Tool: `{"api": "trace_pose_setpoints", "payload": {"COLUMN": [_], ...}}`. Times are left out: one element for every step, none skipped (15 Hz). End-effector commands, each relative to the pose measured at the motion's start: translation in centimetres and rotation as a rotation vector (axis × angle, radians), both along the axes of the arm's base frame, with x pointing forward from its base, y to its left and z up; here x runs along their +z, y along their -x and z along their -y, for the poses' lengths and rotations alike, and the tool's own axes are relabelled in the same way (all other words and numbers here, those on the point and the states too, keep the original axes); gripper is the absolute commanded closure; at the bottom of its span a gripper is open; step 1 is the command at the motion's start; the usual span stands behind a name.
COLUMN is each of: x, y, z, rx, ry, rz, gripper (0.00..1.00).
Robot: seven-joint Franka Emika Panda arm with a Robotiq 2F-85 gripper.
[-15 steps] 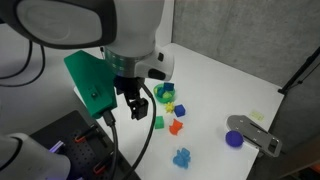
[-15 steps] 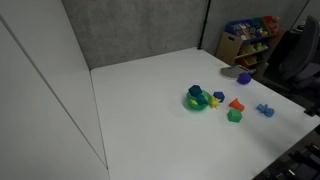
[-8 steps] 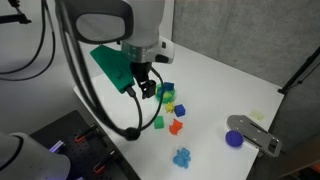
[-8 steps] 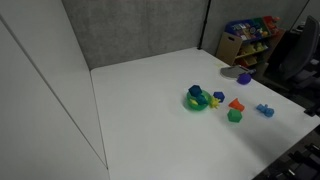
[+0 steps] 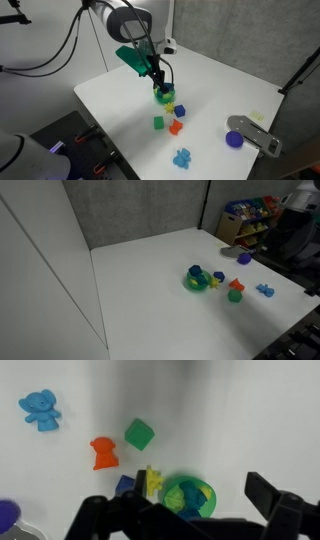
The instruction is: Remove the green toy from the green bowl
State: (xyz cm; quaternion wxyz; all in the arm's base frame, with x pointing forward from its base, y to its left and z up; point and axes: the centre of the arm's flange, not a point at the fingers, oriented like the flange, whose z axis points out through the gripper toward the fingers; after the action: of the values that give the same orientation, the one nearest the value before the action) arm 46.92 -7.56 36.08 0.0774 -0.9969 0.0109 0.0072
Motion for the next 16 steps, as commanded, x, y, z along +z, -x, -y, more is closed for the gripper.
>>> {"api": "trace_pose_setpoints", "payload": {"x": [-2.5,-3.6,-4.8,-5.9,-7.3,-8.5,-9.7,-11.0,-12.4,-13.7,-14.9,-16.3,-17.5,-18.8,-20.0,-21.1], "y": [-6.5,-7.8,-9.1,-10.2,-11.4,-12.5,-13.5,-14.5,-15.4,-16.3,-17.0,-17.7,-18.2,-18.7,-18.9,-19.2], "z": [-1.5,-2.1,-2.7,-3.1,-3.7,-4.0,-4.3,-4.7,-5.0,-5.4,-5.7,-6.3,-6.7,-7.4,-8.1,-8.8], "rx": [-0.010,-0.009,-0.010,-0.009,-0.010,-0.012,-0.014,-0.016,-0.017,-0.018,-0.015,-0.008,-0.004,0.003,0.008,0.018], "ry": [0.044,0.048,0.050,0.054,0.057,0.059,0.063,0.064,0.068,0.071,0.069,0.070,0.073,0.079,0.081,0.085], "rz": [-0.016,-0.020,-0.027,-0.027,-0.029,-0.030,-0.028,-0.028,-0.024,-0.021,-0.024,-0.024,-0.023,-0.022,-0.022,-0.016], "gripper": [0.00,0.00,0.00,0.00,0.00,0.00,0.00,0.00,0.00,0.00,0.00,0.00,0.00,0.00,0.00,0.00]}}
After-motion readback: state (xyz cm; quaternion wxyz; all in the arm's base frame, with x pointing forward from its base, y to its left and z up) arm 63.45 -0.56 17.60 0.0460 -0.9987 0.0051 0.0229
